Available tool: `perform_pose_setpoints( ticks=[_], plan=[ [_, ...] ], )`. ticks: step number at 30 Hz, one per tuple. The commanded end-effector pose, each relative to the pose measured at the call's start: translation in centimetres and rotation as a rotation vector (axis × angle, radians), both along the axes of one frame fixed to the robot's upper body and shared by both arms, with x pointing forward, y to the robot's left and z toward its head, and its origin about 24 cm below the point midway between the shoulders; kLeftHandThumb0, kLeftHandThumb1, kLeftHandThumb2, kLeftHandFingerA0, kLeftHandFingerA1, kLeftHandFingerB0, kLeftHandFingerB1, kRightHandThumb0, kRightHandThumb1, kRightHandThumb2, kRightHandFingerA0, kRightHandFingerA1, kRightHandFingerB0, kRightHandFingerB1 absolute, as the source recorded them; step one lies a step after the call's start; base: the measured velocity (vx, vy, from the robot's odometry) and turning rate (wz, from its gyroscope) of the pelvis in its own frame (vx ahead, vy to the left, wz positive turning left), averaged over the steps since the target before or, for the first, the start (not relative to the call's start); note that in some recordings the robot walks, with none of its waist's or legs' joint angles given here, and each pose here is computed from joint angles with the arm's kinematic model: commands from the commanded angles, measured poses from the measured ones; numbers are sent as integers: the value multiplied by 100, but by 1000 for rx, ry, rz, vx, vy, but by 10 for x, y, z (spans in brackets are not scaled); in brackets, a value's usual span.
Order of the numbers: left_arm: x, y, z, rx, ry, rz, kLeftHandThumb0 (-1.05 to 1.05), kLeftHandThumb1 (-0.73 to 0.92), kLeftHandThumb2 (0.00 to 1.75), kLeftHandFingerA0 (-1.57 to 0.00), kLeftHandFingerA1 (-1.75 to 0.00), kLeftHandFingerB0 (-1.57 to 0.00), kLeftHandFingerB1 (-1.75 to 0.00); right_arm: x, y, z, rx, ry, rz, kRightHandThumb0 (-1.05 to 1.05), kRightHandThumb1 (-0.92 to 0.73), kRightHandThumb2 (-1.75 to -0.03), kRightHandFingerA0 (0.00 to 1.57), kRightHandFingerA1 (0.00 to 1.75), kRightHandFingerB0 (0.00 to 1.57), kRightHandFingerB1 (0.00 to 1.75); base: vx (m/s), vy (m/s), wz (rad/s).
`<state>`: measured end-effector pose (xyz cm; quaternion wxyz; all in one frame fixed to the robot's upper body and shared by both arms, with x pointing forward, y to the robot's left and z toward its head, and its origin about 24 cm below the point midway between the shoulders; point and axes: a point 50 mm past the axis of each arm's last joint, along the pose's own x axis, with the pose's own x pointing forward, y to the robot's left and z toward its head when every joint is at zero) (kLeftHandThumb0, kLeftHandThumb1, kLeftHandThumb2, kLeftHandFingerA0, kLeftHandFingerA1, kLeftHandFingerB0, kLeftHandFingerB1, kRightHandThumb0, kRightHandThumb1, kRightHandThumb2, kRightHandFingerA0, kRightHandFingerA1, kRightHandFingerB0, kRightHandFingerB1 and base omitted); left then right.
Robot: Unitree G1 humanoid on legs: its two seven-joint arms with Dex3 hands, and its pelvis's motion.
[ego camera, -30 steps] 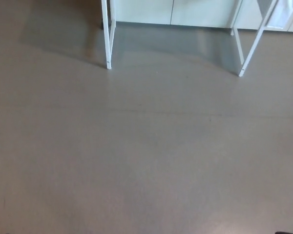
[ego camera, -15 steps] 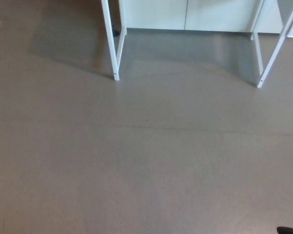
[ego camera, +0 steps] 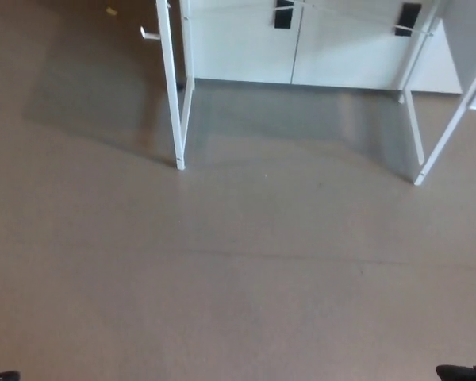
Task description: The robot walk towards a table in front and then pushes a layer of a file tray back to its original position using its right hand
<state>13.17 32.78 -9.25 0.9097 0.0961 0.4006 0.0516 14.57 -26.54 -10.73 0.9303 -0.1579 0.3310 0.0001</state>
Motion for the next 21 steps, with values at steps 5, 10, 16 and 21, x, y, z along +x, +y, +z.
perform_pose_setpoints(
  ticks=[5,10,16,21],
  plan=[
    [-1,3,1,33,12,-11,-14,59,57,-56,-43,-36,-35,1,-6,2,-38,5,-6,-19,-62,-58,64,47,49,41,256,-189,16],
    [0,2,1,37,6,-26,-14,60,57,-53,-42,-35,-35,2,-6,2,-47,-2,6,-19,-62,-58,65,47,50,42,252,-221,5],
    [-2,2,0,33,10,-24,-15,59,57,-55,-43,-36,-35,1,-5,2,-49,4,13,-18,-63,-58,64,46,50,41,232,-165,-16],
    [-4,2,0,37,15,-33,-15,60,57,-55,-43,-36,-35,-1,-5,1,-59,8,25,-18,-63,-58,64,46,49,41,227,194,7]
  ],
)
